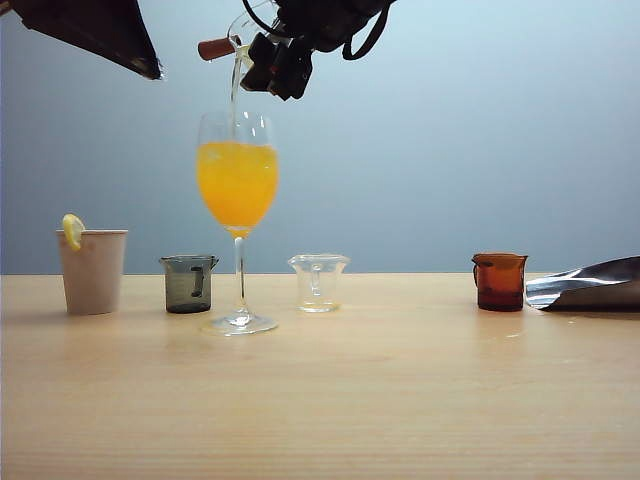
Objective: Pick up the third measuring cup from the left, pour the pineapple juice inside into the goblet, and finally put the measuring cup back in its original place.
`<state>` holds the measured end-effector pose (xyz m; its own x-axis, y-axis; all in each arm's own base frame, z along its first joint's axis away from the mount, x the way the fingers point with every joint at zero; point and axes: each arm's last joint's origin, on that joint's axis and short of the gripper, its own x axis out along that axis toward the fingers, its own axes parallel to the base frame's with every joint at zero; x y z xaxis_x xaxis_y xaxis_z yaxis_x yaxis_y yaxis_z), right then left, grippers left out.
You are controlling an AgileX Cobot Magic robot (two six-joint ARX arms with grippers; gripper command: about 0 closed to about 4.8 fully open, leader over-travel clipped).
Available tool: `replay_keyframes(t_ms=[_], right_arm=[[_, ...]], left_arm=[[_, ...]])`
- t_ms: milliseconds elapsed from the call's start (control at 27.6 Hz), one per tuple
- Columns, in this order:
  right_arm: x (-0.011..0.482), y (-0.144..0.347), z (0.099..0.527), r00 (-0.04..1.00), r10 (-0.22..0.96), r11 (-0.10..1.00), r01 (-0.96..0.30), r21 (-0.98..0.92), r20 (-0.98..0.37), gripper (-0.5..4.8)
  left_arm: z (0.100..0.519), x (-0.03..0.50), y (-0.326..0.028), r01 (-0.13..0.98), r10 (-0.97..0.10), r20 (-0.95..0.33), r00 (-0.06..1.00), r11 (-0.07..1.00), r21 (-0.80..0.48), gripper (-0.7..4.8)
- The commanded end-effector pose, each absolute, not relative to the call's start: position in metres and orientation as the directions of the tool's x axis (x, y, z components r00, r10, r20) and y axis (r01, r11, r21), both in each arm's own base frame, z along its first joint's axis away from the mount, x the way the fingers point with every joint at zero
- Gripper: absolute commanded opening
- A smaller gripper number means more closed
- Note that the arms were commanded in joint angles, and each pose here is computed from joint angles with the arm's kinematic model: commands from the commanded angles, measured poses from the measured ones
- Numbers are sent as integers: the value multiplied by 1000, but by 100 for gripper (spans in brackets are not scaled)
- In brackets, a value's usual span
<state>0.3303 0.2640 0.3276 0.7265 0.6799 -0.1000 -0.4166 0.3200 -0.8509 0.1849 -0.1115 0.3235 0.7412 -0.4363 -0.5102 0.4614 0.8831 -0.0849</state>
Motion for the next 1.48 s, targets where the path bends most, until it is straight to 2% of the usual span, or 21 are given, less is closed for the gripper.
replay_keyframes(t_ms=[36,398,1123,1485], right_arm=[[330,263,336,732,680,352,-378,-856,-43,197],[330,264,337,733,679,356,-372,-857,-36,197],[325,270,337,720,693,236,-273,-933,-36,197],[325,270,337,721,692,217,-255,-942,-36,197]], left_arm=[[326,185,-112,464,-441,-495,749,882,-83,-5],[326,185,-112,464,-441,-495,749,882,-83,-5],[326,185,-112,464,-441,-495,749,882,-83,-5],[326,185,-112,464,-441,-495,749,882,-83,-5]])
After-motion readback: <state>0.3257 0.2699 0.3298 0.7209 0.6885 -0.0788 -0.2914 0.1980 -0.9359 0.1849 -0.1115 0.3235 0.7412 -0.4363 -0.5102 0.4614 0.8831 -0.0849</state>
